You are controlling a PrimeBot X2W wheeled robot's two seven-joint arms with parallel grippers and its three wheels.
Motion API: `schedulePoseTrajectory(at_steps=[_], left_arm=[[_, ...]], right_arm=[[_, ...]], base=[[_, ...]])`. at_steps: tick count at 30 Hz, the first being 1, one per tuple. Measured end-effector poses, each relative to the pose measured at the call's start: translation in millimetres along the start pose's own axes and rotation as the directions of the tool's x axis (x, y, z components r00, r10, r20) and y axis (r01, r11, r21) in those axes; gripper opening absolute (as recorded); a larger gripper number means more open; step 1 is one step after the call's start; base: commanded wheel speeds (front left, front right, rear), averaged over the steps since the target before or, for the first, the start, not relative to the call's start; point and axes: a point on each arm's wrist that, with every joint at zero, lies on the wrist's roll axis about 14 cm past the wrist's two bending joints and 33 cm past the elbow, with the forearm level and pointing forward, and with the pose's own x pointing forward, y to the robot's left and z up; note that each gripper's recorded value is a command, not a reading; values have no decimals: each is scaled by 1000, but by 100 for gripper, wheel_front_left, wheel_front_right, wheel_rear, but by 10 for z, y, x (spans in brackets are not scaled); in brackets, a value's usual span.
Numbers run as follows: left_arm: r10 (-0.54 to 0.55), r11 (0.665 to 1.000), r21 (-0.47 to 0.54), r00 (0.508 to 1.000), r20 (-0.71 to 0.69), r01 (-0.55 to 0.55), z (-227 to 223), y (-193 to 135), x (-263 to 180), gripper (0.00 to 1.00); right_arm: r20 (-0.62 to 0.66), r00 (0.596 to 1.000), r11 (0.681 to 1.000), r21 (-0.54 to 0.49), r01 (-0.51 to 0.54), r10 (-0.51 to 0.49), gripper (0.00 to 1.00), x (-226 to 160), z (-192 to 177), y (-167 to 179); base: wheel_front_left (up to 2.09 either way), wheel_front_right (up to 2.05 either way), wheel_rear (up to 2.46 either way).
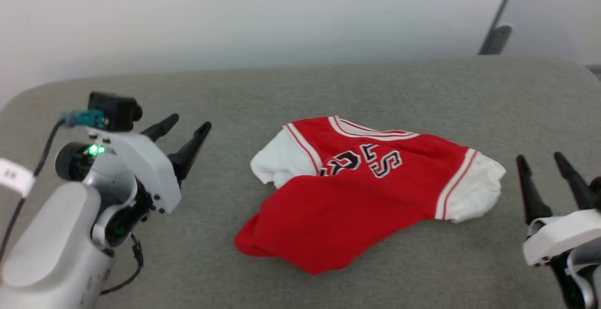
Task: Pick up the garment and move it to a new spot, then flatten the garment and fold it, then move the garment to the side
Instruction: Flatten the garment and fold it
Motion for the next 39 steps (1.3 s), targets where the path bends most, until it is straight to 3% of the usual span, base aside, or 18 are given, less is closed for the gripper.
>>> schedulePoseTrajectory(at_steps=[6,12,22,26,34,36,39], left_arm=[[-88,996,-41,979,-182,81,-268,-258,378,100],[-119,991,-93,920,-373,91,-690,-302,616,100],[-95,992,-117,835,-542,37,-1263,-123,874,100],[-123,987,-159,812,-571,37,-1430,-178,957,100],[-118,988,-152,771,-627,27,-1625,-134,1078,100],[-128,987,-160,754,-644,31,-1668,-163,1090,0],[-129,987,-159,728,-673,28,-1705,-151,1064,0]], right_arm=[[19,998,998,16,52,-53,100,-159,-28,-41],[8,996,995,45,87,-87,100,-191,-124,-30],[21,994,993,51,105,-106,100,-126,-180,-5],[12,993,992,51,120,-120,100,-130,-230,-33],[-1,990,988,49,144,-144,100,-125,-290,-90],[-1,989,988,48,148,-149,100,-118,-289,-105],[0,988,987,48,153,-153,100,-118,-287,-121]], base=[[0,0,0],[0,0,0],[0,0,0],[0,0,0],[0,0,0],[0,0,0],[0,0,0]])
